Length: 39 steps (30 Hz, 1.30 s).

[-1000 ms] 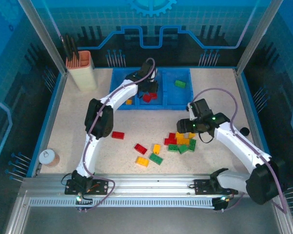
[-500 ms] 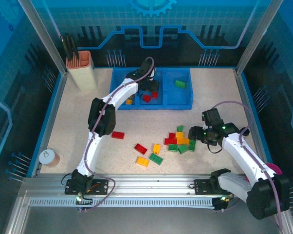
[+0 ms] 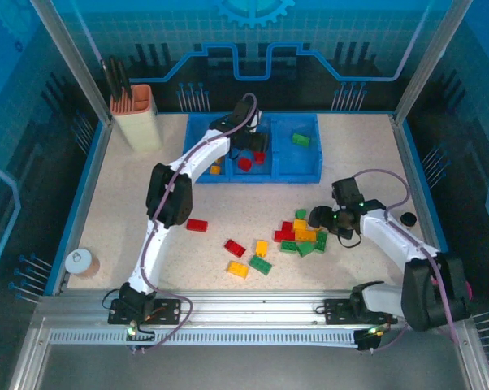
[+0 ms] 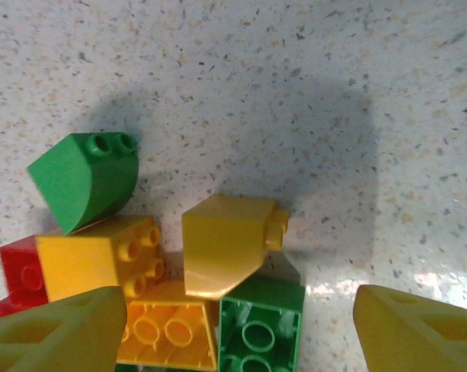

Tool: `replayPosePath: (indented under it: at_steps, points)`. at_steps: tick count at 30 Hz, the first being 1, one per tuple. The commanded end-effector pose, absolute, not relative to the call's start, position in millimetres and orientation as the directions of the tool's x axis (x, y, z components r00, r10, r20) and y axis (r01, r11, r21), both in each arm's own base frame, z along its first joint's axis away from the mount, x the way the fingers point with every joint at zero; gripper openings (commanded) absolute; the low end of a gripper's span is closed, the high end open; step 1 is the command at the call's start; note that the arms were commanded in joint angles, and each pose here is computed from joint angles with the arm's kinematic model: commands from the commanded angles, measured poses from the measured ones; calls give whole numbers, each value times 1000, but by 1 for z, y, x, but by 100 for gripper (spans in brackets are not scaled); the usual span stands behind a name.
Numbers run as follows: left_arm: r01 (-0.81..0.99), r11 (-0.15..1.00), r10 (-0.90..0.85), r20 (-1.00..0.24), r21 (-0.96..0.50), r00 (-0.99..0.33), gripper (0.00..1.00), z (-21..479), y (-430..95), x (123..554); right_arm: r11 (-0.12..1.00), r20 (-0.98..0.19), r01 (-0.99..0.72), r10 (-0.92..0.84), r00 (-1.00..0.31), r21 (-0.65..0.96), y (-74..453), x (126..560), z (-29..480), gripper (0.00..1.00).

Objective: Sort the legos into containers by color
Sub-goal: Pick up the lego from the middle-right of the table.

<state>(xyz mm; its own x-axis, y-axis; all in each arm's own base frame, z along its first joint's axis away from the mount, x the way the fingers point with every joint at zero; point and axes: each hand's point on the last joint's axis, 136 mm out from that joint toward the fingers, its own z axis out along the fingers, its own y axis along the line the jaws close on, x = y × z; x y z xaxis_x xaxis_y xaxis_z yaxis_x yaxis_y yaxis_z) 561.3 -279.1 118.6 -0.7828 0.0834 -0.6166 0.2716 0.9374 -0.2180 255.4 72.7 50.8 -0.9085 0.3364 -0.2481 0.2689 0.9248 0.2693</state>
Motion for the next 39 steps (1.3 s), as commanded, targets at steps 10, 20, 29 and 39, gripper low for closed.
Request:
replayPosePath:
  at_steps: [10, 20, 29, 39]
  points:
    - [408, 873, 44, -790, -267, -611, 69, 274, -283, 534, 929, -241, 269, 330, -912, 256, 76, 287, 32, 71]
    - [452, 855, 37, -840, -253, -541, 74, 326, -270, 500, 949, -191, 247, 283, -940, 194, 78, 290, 12, 50]
    - [414, 897, 70, -874, -156, -481, 77, 352, -226, 461, 976, -247, 129, 170, -954, 174, 83, 290, 31, 38]
    - [318, 945, 43, -928, -83, -370, 90, 365, -136, 374, 990, -494, -62, 8, -869, 126, 101, 339, 164, 35]
